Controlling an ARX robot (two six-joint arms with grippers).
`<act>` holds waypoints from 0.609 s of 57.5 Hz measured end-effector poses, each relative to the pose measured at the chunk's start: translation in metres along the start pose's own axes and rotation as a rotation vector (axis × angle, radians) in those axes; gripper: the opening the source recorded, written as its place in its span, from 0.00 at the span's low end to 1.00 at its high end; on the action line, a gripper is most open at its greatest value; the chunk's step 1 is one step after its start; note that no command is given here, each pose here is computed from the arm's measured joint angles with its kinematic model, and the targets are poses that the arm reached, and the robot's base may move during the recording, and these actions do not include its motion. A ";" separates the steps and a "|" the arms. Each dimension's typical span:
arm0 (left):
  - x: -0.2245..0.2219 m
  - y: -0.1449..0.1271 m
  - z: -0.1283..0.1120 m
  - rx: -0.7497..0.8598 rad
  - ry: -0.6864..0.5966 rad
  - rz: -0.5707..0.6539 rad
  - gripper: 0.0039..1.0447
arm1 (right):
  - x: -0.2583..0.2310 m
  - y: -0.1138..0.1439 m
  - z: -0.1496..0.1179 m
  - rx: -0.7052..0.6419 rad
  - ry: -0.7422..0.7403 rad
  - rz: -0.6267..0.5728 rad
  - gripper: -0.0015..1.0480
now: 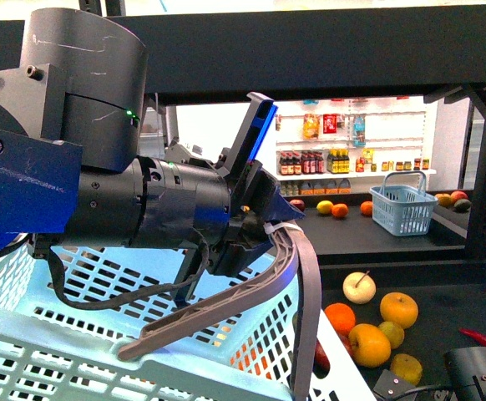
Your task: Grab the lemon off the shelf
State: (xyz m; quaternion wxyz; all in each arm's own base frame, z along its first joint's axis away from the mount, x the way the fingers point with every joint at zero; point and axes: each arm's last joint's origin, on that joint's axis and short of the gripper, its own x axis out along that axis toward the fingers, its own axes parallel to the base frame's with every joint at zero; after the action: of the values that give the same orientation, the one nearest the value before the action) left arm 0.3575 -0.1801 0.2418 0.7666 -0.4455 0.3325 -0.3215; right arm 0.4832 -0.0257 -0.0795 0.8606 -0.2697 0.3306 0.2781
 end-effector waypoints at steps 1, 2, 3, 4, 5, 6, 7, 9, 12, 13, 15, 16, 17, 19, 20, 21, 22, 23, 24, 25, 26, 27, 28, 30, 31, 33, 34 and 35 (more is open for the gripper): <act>0.000 0.000 0.000 0.000 0.000 0.000 0.11 | 0.000 0.001 -0.001 0.002 0.004 0.005 0.76; 0.000 0.000 0.000 0.000 0.000 0.000 0.11 | 0.000 0.002 -0.002 0.003 0.007 0.006 0.74; 0.000 0.000 0.000 0.000 0.000 0.000 0.11 | 0.000 0.003 -0.003 0.004 0.011 0.010 0.71; 0.000 0.000 0.000 0.000 0.000 0.000 0.11 | 0.000 0.004 -0.004 0.005 0.013 0.012 0.69; 0.000 0.000 0.000 0.000 0.000 0.000 0.11 | 0.000 0.005 -0.005 0.007 0.016 0.014 0.66; 0.000 0.000 0.000 0.000 0.000 0.000 0.11 | 0.000 0.005 -0.005 0.008 0.018 0.014 0.64; 0.000 0.000 0.000 0.000 0.000 0.000 0.11 | 0.000 0.006 -0.006 0.009 0.020 0.014 0.63; 0.000 0.000 0.000 0.000 0.000 0.000 0.11 | -0.001 0.007 -0.008 0.012 0.023 0.013 0.58; 0.000 0.000 0.000 0.000 0.000 0.000 0.11 | -0.002 0.008 -0.008 0.015 0.019 0.004 0.51; 0.000 0.000 0.000 0.000 0.000 0.000 0.11 | -0.003 0.008 -0.007 0.016 0.018 0.001 0.51; 0.000 0.000 0.000 0.000 0.000 0.000 0.11 | -0.006 0.007 -0.006 0.024 0.012 -0.009 0.49; 0.000 0.000 0.000 0.000 0.000 0.000 0.11 | -0.007 0.007 -0.005 0.028 0.008 -0.013 0.49; 0.000 0.000 0.000 0.000 0.000 0.000 0.11 | -0.008 0.006 -0.004 0.036 0.001 -0.020 0.48; 0.000 0.000 0.000 0.000 0.000 0.000 0.11 | -0.013 0.004 -0.001 0.050 -0.014 -0.037 0.47; 0.000 0.000 0.000 0.000 0.000 0.000 0.11 | -0.014 0.003 0.001 0.053 -0.020 -0.043 0.47; 0.000 0.000 0.000 0.000 0.000 0.000 0.11 | -0.016 0.002 0.003 0.054 -0.027 -0.051 0.47; 0.000 0.000 0.000 0.000 0.000 0.000 0.11 | -0.019 0.000 0.006 0.069 -0.040 -0.066 0.47; 0.000 0.000 0.000 0.000 0.000 0.000 0.11 | -0.022 -0.002 0.008 0.075 -0.049 -0.074 0.47; 0.000 0.000 0.000 0.000 0.000 0.000 0.11 | -0.026 -0.005 0.012 0.085 -0.066 -0.089 0.47; 0.000 0.000 0.000 0.000 0.000 0.000 0.11 | -0.029 -0.007 0.015 0.087 -0.075 -0.097 0.47; 0.000 0.000 0.000 0.000 0.000 0.000 0.11 | -0.034 -0.010 0.020 0.098 -0.095 -0.112 0.47; 0.000 0.000 0.000 0.000 0.000 0.000 0.11 | -0.037 -0.012 0.022 0.107 -0.106 -0.121 0.47; 0.000 0.000 0.000 0.000 0.000 0.000 0.11 | -0.040 -0.014 0.025 0.108 -0.115 -0.129 0.47; 0.000 0.000 0.000 0.000 0.000 0.000 0.11 | -0.050 -0.020 0.033 0.126 -0.143 -0.154 0.47; 0.000 0.000 0.000 0.000 0.000 0.000 0.11 | -0.056 -0.024 0.038 0.135 -0.163 -0.171 0.47; 0.000 0.000 0.000 0.000 0.000 0.000 0.11 | -0.067 -0.030 0.046 0.151 -0.190 -0.194 0.47; 0.000 0.000 0.000 0.000 0.000 0.000 0.11 | -0.071 -0.031 0.049 0.156 -0.200 -0.200 0.47; 0.000 0.000 0.000 0.000 0.000 0.000 0.11 | -0.078 -0.035 0.054 0.167 -0.219 -0.213 0.47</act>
State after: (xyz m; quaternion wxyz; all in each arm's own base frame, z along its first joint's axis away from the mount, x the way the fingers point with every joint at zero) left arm 0.3575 -0.1801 0.2418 0.7665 -0.4457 0.3324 -0.3215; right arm 0.4795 -0.0391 0.0207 0.9355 -0.1989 0.2262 0.1846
